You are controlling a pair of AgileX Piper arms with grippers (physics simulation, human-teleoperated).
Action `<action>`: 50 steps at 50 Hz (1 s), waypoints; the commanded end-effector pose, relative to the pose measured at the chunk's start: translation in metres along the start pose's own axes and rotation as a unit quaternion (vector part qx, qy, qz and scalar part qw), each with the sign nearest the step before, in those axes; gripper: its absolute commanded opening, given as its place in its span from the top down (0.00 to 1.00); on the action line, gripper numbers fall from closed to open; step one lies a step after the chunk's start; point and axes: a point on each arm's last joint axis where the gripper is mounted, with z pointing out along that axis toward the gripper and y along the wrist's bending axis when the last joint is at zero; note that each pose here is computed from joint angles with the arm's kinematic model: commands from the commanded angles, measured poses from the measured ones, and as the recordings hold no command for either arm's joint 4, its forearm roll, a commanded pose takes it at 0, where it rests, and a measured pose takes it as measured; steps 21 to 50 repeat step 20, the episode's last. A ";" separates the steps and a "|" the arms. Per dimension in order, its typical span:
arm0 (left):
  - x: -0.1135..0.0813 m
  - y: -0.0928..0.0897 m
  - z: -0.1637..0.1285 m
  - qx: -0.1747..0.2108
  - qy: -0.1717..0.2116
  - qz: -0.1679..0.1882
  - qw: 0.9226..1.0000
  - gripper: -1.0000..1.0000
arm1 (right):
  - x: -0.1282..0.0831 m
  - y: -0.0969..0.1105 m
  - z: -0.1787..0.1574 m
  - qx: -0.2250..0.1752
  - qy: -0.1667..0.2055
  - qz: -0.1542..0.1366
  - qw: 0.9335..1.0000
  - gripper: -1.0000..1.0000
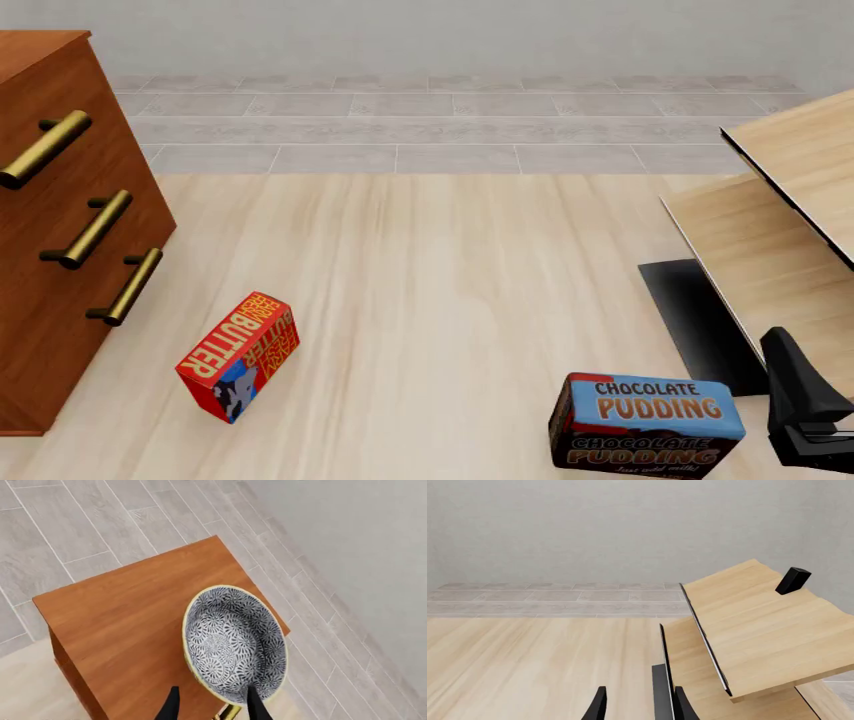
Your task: Close the top drawer of the cabinet and put the bowl on top of it.
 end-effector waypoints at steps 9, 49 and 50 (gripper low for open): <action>0.018 0.002 -0.052 0.026 0.000 -0.003 1.000 0.00 | 0.000 0.000 0.000 0.000 0.000 0.000 1.000 0.00; 0.038 0.008 -0.102 0.064 0.008 -0.014 0.998 0.00 | 0.000 0.000 0.000 0.000 0.000 0.000 1.000 0.00; 0.038 0.008 -0.102 0.064 0.008 -0.014 0.998 0.00 | 0.000 0.000 0.000 0.000 0.000 0.000 1.000 0.00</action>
